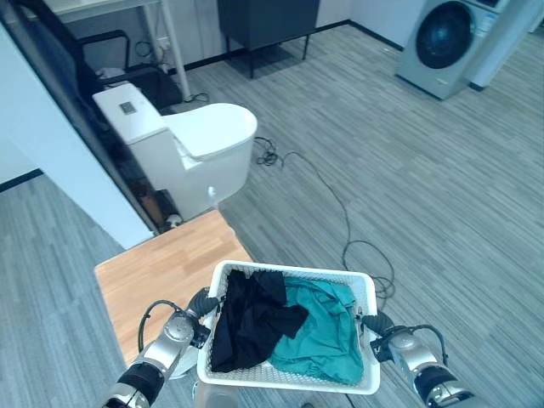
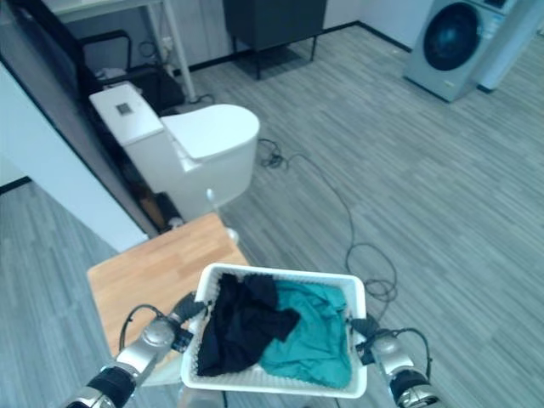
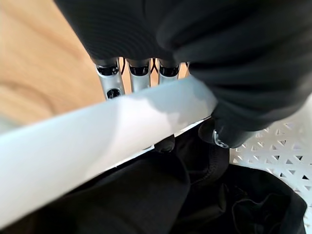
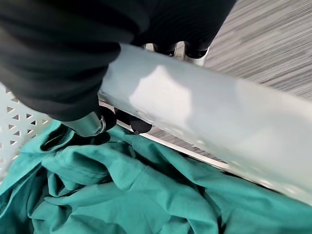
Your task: Grab the laundry basket,head to the washer,open it,put in the laundry and shut it.
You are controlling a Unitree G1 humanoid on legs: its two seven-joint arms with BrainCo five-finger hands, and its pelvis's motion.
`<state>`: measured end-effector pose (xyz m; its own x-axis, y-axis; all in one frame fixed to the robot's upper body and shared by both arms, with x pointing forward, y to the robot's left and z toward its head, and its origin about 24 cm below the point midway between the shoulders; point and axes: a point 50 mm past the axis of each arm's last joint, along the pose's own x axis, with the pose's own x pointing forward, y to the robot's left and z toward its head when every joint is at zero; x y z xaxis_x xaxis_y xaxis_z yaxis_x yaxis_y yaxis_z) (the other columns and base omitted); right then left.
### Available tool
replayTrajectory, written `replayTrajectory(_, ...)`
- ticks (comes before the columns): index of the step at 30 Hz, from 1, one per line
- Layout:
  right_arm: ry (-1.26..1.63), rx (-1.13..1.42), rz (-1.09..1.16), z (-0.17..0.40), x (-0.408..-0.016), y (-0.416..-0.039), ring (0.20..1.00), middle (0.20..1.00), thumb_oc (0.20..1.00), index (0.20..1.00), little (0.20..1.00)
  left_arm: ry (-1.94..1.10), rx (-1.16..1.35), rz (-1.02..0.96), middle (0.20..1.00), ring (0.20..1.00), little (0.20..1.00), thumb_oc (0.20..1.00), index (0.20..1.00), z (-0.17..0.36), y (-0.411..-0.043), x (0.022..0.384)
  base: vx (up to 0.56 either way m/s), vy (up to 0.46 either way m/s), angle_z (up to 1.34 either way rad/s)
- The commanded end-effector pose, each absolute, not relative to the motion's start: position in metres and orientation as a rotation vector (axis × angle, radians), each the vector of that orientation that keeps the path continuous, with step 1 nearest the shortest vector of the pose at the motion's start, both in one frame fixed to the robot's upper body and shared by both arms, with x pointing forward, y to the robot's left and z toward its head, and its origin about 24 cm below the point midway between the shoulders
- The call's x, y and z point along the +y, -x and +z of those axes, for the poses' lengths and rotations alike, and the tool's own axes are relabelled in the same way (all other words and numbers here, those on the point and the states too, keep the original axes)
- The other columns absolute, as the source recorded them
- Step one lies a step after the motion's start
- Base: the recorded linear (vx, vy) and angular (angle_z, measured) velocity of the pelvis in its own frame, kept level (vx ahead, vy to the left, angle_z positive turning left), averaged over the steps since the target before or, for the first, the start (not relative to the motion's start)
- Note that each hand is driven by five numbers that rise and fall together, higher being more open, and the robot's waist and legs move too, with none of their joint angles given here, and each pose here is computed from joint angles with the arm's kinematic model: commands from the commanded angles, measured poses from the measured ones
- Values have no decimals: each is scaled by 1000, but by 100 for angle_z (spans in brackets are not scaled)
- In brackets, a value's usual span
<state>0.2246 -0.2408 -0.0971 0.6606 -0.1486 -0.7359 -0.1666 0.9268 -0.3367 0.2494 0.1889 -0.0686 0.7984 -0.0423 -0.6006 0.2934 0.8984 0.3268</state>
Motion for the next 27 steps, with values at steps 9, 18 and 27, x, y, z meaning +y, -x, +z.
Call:
replayTrajectory(9, 411, 821, -112, -71, -287, -242, 200, 200, 200, 200, 200, -330, 418, -197, 200, 200, 200, 200, 200, -23, -299, 184, -3, -25, -50)
replayTrajectory(18, 404, 738, -98, -61, -285, -247, 200, 200, 200, 200, 200, -352, 440, -187, 200, 200, 200, 200, 200, -28, -294, 191, 16, 16, -9)
replayTrajectory(27, 429, 546, -110, -24, -293, -259, 200, 200, 200, 200, 200, -377, 346, -215, 200, 200, 200, 200, 200, 2, -323, 175, -19, -156, 8)
